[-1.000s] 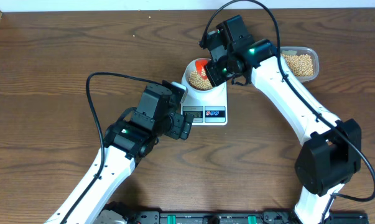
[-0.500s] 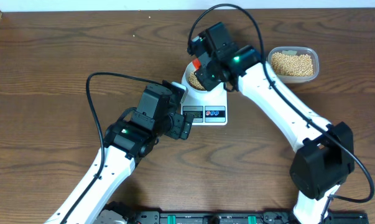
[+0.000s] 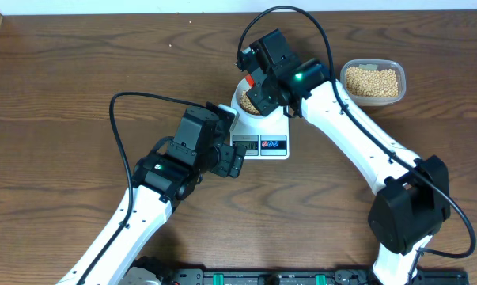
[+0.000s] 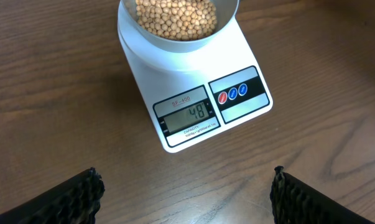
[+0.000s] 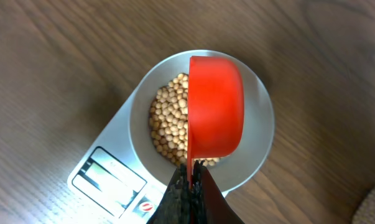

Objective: Scoop item into bowl and weigh 50g on scale

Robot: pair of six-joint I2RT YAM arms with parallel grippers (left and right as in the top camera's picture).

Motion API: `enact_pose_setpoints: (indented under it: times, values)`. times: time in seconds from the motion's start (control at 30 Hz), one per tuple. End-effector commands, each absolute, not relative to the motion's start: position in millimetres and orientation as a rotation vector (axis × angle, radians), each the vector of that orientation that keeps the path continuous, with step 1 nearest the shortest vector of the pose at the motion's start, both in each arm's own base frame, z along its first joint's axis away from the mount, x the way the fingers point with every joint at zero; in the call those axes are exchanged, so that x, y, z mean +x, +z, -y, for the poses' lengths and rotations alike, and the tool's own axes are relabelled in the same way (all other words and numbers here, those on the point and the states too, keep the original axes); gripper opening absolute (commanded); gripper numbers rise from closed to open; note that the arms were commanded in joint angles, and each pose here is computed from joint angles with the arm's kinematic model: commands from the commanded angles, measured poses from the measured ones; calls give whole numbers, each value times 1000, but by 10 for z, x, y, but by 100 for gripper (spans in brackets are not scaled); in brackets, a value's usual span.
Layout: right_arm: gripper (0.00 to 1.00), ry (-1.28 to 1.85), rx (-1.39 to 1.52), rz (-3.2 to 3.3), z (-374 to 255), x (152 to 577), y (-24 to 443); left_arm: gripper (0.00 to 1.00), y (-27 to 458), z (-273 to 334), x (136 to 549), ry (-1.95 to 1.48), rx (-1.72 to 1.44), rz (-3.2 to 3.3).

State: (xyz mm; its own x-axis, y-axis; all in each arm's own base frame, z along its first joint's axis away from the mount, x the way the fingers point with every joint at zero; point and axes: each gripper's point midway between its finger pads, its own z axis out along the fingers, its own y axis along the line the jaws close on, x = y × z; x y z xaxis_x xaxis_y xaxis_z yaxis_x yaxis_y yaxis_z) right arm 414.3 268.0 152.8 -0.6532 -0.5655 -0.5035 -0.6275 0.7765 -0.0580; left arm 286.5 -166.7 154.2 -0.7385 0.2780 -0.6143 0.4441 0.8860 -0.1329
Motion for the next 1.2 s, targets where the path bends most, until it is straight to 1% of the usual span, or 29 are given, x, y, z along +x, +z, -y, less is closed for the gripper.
enact_pose_setpoints:
  times: [0.0, 0.17, 0.47, 0.93, 1.07, 1.17]
  values:
    - [1, 282, -854, -2420, -2714, 4164, 1802, 88, 1566, 1661, 2866, -364, 527, -2434]
    - [1, 427, -798, -2443, -2620, 4214, 1829, 88, 1566, 1661, 2866, -364, 527, -2434]
    - [1, 550, -744, -2446, -2454, 4301, 1876, 88, 1566, 1661, 2866, -364, 527, -2434]
    - [1, 575, -733, -2405, -2434, 4344, 1997, 88, 1566, 1661, 2866, -364, 527, -2434]
    - [1, 568, -713, -2380, -2358, 4356, 2129, 88, 1566, 1661, 2866, -364, 527, -2434]
    - [1, 568, -668, -2350, -2185, 4394, 2309, 88, 1566, 1661, 2866, -364, 527, -2434]
